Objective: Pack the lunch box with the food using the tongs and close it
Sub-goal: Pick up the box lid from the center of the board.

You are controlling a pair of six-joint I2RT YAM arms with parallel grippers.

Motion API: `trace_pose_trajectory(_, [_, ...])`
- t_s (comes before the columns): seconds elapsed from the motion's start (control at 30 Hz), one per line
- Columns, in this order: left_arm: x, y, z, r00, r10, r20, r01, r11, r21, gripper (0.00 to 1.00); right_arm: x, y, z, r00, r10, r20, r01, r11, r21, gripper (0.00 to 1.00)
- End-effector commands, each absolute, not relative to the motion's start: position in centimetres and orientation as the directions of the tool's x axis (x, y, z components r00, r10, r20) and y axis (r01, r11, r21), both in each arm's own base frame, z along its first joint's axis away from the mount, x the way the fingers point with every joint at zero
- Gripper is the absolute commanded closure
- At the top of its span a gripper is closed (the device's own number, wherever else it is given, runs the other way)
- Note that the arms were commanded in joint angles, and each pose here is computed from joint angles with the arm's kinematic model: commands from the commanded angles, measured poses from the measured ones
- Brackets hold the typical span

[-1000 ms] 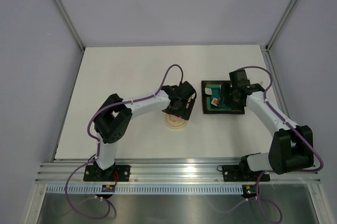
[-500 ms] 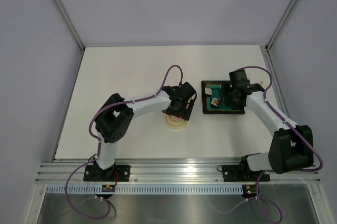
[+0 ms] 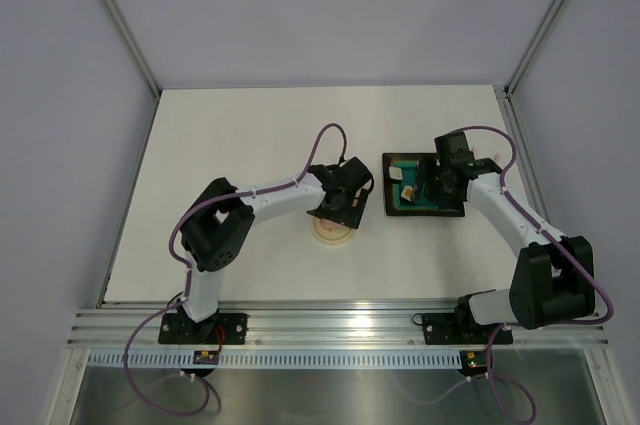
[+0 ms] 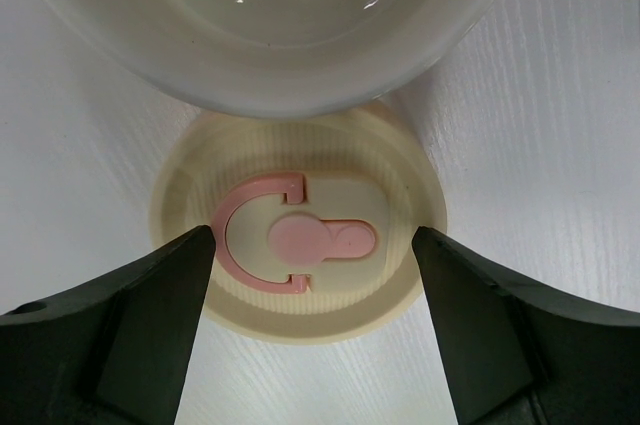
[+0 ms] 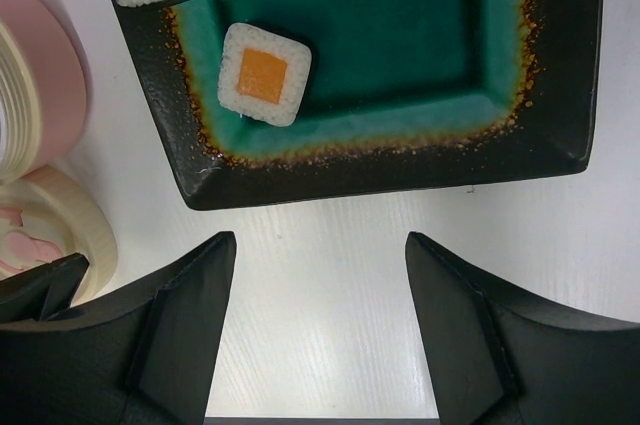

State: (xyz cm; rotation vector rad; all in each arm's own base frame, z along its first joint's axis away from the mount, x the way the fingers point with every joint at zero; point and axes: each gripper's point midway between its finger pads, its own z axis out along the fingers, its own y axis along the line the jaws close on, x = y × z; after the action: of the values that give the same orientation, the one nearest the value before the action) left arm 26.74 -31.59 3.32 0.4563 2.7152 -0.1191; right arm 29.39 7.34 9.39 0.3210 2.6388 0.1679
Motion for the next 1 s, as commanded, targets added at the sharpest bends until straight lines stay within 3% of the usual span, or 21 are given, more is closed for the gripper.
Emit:
trace_pose_trajectory(0.0, [26.5,-31.0,2.5,-0.881,0.286,-0.376,0.309,0.951,-0.001,0.13,30.1,7.6,9.9,-0.853,0.248,-0.460,0.179,0.966,0.189,0.23])
trace_pose_trajectory(0.27, [27.0,-30.5,3.2,-0.867,0.281,-0.411,0.299,0.954,0.022,0.10,30.1,7.7,9.8,-0.854,0.249,-0.457,0.178,0.965,0.193,0.23])
trace_pose_trajectory(0.97, [26.6,-30.6,2.5,-0.876,0.302,-0.376,0.318,0.948,0.022,0.21,30.2,7.8,9.7,-0.855,0.250,-0.454,0.178,0.964,0.195,0.23])
